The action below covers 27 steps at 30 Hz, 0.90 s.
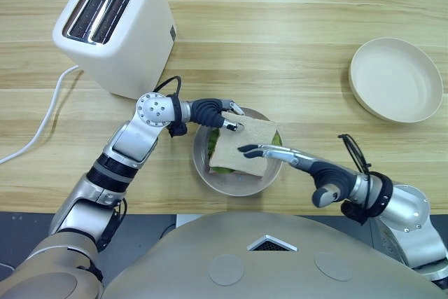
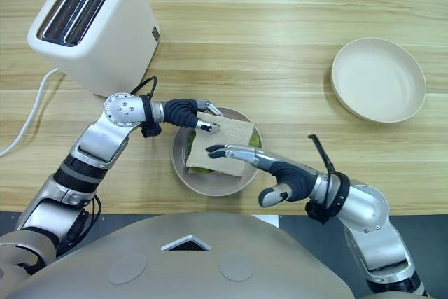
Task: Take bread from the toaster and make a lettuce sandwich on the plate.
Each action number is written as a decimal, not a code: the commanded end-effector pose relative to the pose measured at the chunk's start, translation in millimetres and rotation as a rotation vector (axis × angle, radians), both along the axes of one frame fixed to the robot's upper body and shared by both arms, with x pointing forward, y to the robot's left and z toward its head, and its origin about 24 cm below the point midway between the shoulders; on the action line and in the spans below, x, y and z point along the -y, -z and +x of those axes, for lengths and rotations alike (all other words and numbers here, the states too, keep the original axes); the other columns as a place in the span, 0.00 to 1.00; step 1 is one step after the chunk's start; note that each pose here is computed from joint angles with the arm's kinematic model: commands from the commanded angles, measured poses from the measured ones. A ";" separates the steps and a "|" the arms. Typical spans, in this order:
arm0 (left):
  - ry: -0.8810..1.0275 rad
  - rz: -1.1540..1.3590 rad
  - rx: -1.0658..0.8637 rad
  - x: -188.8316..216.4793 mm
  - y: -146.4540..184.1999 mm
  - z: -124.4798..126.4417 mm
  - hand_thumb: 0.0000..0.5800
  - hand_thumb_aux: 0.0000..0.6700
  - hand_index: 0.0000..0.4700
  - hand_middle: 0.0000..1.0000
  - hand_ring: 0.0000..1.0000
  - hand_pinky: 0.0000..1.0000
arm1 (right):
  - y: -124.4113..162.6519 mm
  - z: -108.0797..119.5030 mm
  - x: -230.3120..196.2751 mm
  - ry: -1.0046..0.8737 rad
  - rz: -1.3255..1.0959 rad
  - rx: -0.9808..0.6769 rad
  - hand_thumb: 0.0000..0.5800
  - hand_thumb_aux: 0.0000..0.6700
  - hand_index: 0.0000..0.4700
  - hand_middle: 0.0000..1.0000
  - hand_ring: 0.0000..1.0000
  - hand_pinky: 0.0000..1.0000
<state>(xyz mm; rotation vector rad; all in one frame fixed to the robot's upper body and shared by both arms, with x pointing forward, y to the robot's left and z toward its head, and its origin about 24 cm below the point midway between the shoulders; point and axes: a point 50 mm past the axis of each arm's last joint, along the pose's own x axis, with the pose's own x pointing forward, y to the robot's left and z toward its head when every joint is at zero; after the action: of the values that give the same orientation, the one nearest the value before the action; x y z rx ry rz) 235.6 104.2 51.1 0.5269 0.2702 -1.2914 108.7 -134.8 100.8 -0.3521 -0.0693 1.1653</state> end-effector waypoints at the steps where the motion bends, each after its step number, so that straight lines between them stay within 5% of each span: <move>1: 0.001 0.096 0.033 -6.2 10.9 -0.1 1.00 1.00 1.00 1.00 1.00 1.00 | 24.3 8.8 -6.4 -0.025 -0.147 0.001 0.00 0.00 0.00 0.00 0.00 0.00; 14: 0.061 0.168 0.281 -3.4 -17.9 12.4 1.00 1.00 1.00 1.00 1.00 1.00 | 101.2 53.1 18.0 0.038 -0.718 0.084 0.00 0.00 0.00 0.00 0.00 0.00; 15: 0.059 0.194 0.369 -4.5 -27.5 16.8 0.97 0.82 0.82 0.04 0.04 0.04 | 102.6 53.1 18.3 0.028 -0.735 0.090 0.00 0.00 0.00 0.00 0.00 0.00; 16: 0.056 0.222 0.477 -6.0 -42.5 21.0 0.00 0.00 0.00 0.00 0.00 0.00 | 103.8 53.6 18.9 0.017 -0.751 0.095 0.00 0.00 0.00 0.00 0.00 0.00; 20: -0.101 0.261 1.202 -18.1 -161.1 36.1 0.00 0.00 0.00 0.00 0.00 0.00 | 107.4 56.8 19.9 -0.012 -0.791 0.123 0.00 0.00 0.00 0.00 0.00 0.00; 23: -0.275 0.182 1.582 -38.3 -229.9 22.5 0.00 0.00 0.00 0.00 0.00 0.00 | 111.7 64.6 18.5 -0.012 -0.825 0.163 0.00 0.00 0.00 0.00 0.00 0.00; 27: -0.385 0.185 1.638 -63.3 -228.1 16.1 0.00 0.00 0.00 0.00 0.00 0.00 | 112.9 81.1 14.7 0.011 -0.831 0.212 0.00 0.00 0.00 0.00 0.00 0.00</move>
<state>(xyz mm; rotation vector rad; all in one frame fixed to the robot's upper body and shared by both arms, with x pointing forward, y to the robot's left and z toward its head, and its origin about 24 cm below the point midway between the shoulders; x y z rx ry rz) 254.7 156.9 290.1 1.4119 -0.8782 -0.1950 202.6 -123.0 39.2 -1.1132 -0.0838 1.0349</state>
